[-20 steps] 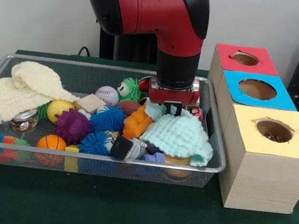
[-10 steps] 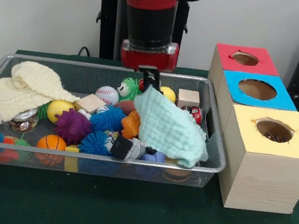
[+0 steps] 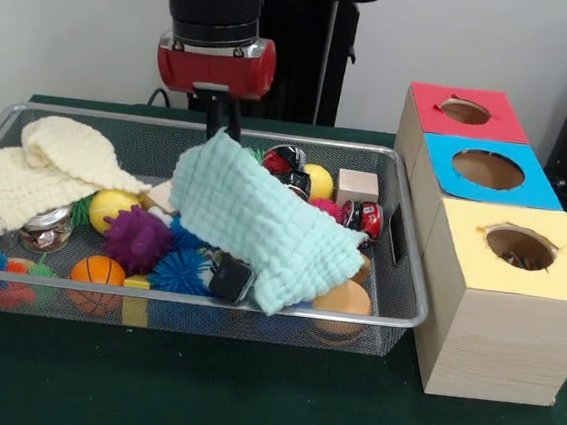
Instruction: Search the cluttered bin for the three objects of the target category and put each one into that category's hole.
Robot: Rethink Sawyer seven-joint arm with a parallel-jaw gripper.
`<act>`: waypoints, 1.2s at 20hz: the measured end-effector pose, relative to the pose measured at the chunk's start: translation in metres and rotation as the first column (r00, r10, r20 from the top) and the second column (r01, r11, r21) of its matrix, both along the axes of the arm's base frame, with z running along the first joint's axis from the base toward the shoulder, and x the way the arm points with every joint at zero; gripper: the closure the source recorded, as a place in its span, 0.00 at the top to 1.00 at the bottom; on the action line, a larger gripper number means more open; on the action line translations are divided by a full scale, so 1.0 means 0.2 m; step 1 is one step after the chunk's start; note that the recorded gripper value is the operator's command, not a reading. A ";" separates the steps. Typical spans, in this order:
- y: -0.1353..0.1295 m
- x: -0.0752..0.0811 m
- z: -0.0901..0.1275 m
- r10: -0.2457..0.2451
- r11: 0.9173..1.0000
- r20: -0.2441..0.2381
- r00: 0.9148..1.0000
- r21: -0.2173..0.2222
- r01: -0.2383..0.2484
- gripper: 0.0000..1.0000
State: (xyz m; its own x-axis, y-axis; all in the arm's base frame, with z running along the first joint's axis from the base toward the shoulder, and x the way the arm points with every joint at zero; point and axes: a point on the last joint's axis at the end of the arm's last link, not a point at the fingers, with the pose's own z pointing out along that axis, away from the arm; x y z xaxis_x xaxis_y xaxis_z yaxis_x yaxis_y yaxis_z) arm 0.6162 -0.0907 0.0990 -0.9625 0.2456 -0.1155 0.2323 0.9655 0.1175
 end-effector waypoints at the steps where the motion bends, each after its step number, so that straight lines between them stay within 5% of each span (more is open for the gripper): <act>1: 0.00 0.00 -0.01 0.000 1.000 -0.001 1.000 0.006 0.000 0.00; 13: 0.07 -0.01 0.03 0.027 0.999 0.008 1.000 0.038 -0.027 0.00; 24: -0.26 -0.11 0.26 -0.016 1.000 -0.033 0.999 -0.005 0.016 0.00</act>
